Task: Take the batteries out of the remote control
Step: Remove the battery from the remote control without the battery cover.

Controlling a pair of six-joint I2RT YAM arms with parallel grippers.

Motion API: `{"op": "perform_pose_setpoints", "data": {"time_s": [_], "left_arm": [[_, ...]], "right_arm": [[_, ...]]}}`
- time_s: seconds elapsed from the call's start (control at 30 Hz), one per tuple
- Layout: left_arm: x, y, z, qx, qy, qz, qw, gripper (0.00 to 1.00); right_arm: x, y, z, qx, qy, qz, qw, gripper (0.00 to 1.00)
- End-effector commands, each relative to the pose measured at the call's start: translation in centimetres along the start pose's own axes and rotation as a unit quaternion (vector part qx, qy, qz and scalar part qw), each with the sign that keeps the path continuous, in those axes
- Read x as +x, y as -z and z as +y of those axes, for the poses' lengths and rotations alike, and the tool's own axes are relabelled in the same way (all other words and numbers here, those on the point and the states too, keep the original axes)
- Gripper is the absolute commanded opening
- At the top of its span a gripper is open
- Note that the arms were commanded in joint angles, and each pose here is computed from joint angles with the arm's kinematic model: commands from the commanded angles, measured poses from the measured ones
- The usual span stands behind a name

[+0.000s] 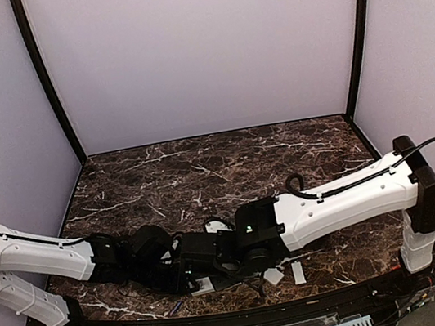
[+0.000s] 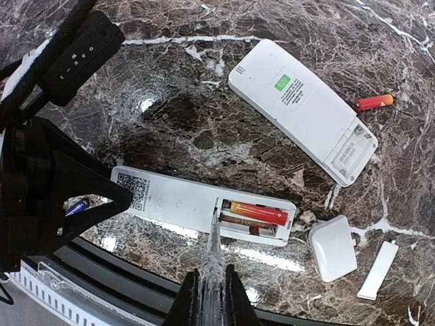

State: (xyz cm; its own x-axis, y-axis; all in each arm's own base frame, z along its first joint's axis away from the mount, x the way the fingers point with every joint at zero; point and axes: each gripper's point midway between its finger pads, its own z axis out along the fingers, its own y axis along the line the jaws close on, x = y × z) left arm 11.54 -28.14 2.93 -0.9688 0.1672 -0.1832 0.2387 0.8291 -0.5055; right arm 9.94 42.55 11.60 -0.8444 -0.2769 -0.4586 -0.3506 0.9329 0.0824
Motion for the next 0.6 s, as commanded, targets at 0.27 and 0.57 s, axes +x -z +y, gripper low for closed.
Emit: {"op": "perform_pose_setpoints", "data": {"time_s": [0.27,0.57], "left_arm": [[0.4,0.1,0.1,0.0,-0.001,0.003,1.0,0.3],[0.4,0.2,0.1,0.0,-0.001,0.003,1.0,0.29]], "right_arm": [[0.5,-0.6,-1.0,0.052,0.019,0.007,0.998,0.0],[0.0,0.2,-2.4,0.083,0.011,-0.005,0.997,0.0]]}}
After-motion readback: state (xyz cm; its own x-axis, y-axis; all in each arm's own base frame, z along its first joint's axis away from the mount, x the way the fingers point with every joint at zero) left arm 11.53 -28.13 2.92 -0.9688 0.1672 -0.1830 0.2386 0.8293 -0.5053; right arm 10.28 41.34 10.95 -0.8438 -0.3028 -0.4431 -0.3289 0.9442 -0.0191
